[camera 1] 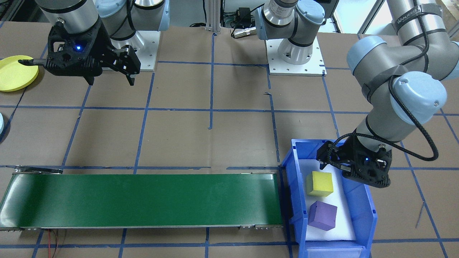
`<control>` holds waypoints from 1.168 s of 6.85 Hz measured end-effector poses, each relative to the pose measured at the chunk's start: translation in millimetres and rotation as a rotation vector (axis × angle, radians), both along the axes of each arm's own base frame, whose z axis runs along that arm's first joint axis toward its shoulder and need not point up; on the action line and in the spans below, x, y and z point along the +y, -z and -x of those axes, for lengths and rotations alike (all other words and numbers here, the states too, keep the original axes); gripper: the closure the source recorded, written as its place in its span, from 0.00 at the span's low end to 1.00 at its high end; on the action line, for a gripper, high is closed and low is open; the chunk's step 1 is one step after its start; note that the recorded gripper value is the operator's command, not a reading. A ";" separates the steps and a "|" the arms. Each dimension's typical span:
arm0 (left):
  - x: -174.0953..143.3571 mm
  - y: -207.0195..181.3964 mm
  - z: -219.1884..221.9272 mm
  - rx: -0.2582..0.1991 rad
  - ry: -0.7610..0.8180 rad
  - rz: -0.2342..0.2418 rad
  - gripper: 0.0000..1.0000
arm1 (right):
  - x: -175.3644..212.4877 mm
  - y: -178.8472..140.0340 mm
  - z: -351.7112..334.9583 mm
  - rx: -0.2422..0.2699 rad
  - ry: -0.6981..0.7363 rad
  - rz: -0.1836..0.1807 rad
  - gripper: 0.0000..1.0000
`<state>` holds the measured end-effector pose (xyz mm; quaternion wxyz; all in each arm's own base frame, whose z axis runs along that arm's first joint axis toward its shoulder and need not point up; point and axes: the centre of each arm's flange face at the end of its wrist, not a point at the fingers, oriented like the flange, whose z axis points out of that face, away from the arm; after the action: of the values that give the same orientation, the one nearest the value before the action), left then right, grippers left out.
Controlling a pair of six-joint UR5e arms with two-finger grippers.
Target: Move block left to right into plate
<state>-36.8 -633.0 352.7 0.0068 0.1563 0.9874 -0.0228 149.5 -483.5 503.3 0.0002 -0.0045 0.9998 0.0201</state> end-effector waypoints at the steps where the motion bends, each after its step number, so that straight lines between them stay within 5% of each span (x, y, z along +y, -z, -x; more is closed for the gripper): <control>1: -3.0 14.7 -2.2 0.001 -0.004 -0.024 0.00 | 0.1 0.0 0.1 0.002 0.000 0.000 0.00; 8: -13.8 101.1 -3.8 0.020 -0.012 -0.100 0.05 | 0.8 -0.4 0.3 0.007 -0.001 0.000 0.00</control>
<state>-33.0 -646.8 251.5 -0.0110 0.1503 0.9883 0.0251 149.3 -482.7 503.7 -0.0036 -0.0051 0.9998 0.0202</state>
